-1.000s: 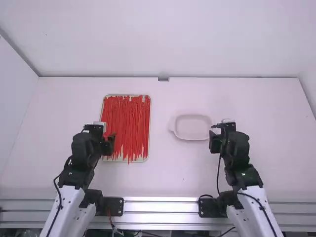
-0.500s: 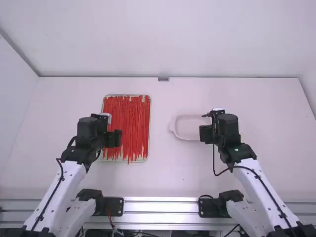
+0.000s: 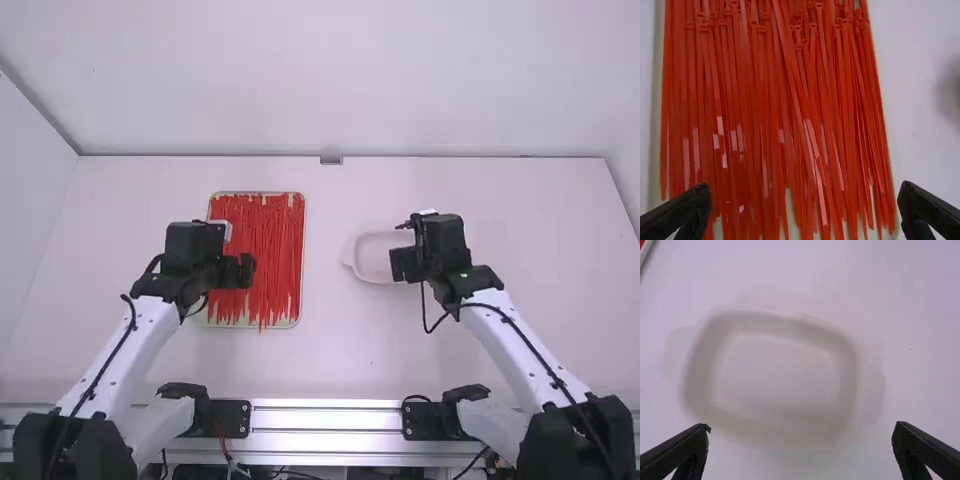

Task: Fasten the cable tie

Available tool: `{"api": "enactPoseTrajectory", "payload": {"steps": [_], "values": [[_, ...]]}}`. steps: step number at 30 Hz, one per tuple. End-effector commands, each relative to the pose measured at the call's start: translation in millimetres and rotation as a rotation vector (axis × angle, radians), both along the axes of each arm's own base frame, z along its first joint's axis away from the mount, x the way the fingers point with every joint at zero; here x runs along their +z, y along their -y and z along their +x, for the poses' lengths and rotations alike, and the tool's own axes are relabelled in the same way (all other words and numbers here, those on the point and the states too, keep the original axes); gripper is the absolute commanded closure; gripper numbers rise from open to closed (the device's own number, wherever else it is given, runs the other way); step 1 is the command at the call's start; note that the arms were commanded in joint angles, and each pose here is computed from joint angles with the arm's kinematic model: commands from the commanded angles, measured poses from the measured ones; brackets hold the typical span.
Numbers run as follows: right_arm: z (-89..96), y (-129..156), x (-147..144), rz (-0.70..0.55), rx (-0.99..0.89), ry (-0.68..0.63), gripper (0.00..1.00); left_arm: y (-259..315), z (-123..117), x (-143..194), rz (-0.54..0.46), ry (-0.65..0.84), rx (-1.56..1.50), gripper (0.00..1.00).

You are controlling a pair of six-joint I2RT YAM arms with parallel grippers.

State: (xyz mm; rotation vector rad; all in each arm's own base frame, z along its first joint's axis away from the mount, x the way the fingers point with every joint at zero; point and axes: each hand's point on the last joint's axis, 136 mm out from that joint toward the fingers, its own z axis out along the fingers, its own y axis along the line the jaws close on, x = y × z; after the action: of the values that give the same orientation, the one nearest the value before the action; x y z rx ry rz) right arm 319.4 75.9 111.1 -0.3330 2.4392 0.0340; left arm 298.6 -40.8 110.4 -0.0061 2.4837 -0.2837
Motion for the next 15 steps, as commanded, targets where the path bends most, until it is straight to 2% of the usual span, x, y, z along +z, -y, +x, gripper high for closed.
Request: {"api": "enactPoseTrajectory", "payload": {"steps": [1, 15], "values": [[8.9, -2.3, 11.6, 0.0, -0.006, 0.023, 0.01, 6.0, 5.6, 8.0, -0.021, 0.012, -0.013, 0.01], [8.4, -9.6, 12.2, 0.032, 0.02, 0.018, 0.01, 6.2, 8.8, 10.2, -0.029, 0.022, -0.003, 0.01]]}}
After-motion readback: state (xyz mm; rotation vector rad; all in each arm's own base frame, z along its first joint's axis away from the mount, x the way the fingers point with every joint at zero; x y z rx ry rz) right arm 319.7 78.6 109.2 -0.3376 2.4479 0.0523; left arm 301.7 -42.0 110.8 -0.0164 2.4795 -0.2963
